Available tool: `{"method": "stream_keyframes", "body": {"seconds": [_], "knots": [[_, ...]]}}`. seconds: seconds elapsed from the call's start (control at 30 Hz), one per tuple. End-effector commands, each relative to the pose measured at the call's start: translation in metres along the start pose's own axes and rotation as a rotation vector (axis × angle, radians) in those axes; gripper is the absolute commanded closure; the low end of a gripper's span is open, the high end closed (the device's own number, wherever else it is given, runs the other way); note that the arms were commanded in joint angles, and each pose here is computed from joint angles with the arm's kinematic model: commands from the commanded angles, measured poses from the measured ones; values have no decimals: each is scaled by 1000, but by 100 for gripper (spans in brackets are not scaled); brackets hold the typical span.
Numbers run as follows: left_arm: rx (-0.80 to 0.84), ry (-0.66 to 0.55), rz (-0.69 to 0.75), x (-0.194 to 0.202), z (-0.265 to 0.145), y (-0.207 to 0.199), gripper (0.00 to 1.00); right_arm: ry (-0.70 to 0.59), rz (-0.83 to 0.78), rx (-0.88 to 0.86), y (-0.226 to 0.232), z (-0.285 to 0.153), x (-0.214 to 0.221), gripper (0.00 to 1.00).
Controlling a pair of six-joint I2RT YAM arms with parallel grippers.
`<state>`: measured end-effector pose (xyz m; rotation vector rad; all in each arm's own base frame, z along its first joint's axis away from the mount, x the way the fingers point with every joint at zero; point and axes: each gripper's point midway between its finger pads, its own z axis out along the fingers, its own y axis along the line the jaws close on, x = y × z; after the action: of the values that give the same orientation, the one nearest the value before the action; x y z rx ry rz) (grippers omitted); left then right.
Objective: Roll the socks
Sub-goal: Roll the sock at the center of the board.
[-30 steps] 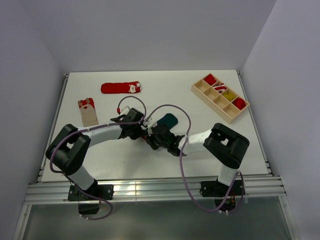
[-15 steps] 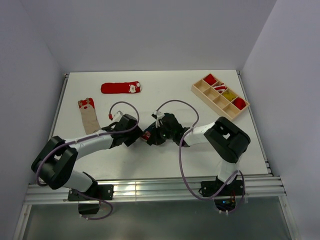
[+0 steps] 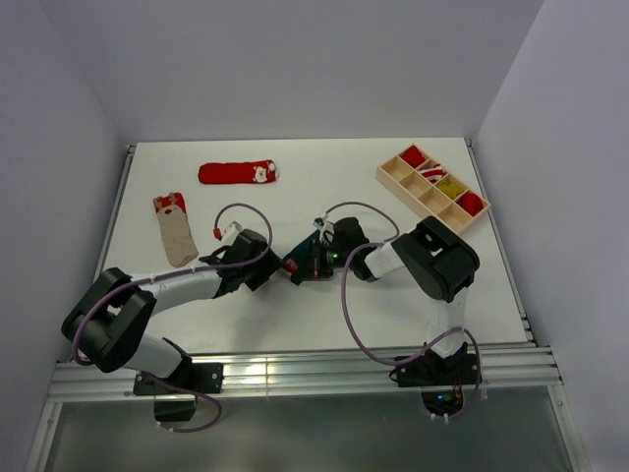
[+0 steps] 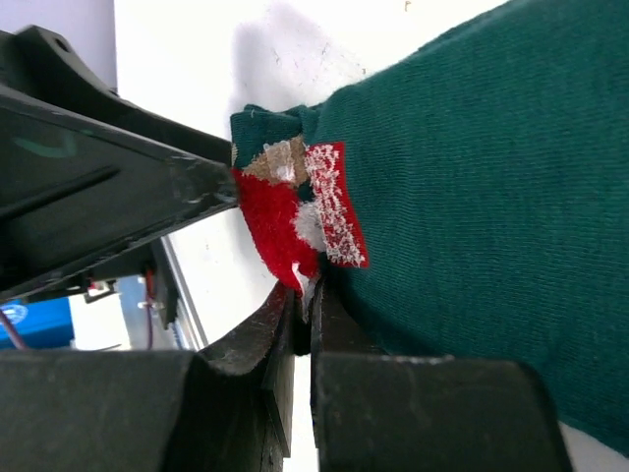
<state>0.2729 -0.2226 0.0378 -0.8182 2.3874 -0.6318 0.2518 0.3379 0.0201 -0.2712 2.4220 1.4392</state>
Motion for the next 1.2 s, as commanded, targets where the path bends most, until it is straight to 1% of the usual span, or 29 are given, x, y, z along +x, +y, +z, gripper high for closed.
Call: {"method": "stream_keyframes", "body": {"seconds": [0.0, 0.13, 0.17, 0.27, 0.3, 0.37, 0.4, 0.47, 0.5, 0.57, 0.6, 0.63, 0.67, 0.7, 0.73, 0.77, 0.83, 0.87, 0.9, 0.93, 1.0, 1.03, 1.13, 1.17], "knots": [[30, -5, -27, -2, 5, -11, 33, 37, 76, -5, -8, 0, 13, 100], [13, 4, -21, 1, 10, -8, 37, 37, 126, -4, -14, 1, 13, 100], [34, -3, -26, -1, 13, -13, 37, 36, 137, -2, -15, 1, 14, 100], [24, -4, -22, 0, 14, -10, 43, 35, 157, 5, -17, 1, 14, 100], [17, -8, -22, 0, 15, -9, 48, 29, 159, 1, -17, 1, 13, 100], [5, -6, -16, 0, 18, -7, 54, 31, 180, 0, -19, 1, 14, 100], [0, -1, -13, 1, 18, -6, 60, 28, 179, -6, -19, 1, 14, 100], [-6, 5, -7, 3, 20, -6, 66, 20, 175, -10, -18, -1, 12, 100], [-3, 9, -3, 3, 20, -8, 75, 20, 171, -4, -19, -1, 12, 100], [2, 1, 2, 1, 20, -11, 83, 1, 138, -4, -16, -3, 8, 100], [-19, 5, 13, 2, 20, -7, 91, 1, 132, -4, -15, -4, 9, 99], [-27, -2, 25, 0, 20, -6, 95, -5, 122, -3, -14, -5, 6, 98], [-33, -4, 35, 0, 19, -9, 97, -6, 100, -2, -13, -6, 6, 95], [-36, -7, 43, -2, 19, -11, 100, -15, 89, 7, -11, -8, 4, 88], [-40, -6, 61, -2, 19, -11, 100, -17, 79, 10, -10, -9, 3, 85], [-59, -9, 74, -4, 18, -12, 100, -26, 50, 16, -10, -11, 1, 79], [-71, -13, 111, -7, 18, -14, 100, -43, 17, 48, -7, -16, -2, 74], [-72, -16, 127, -9, 18, -20, 100, -49, -29, 61, -6, -18, -3, 71], [-98, -23, 157, -11, 16, -17, 100, -80, -57, 95, -3, -24, -10, 69], [-95, -32, 171, -14, 15, -23, 100, -89, -113, 112, 0, -26, -11, 68], [-112, -47, 214, -16, 14, -22, 100, -109, -171, 183, 1, -33, -12, 65], [-108, -53, 223, -18, 13, -25, 100, -160, -265, 234, 9, -36, -20, 64], [-106, -59, 253, -19, 13, -26, 100, -227, -391, 342, 18, -41, -26, 61], [-104, -56, 254, -18, 13, -25, 100, -264, -467, 391, 25, -40, -25, 60]]}}
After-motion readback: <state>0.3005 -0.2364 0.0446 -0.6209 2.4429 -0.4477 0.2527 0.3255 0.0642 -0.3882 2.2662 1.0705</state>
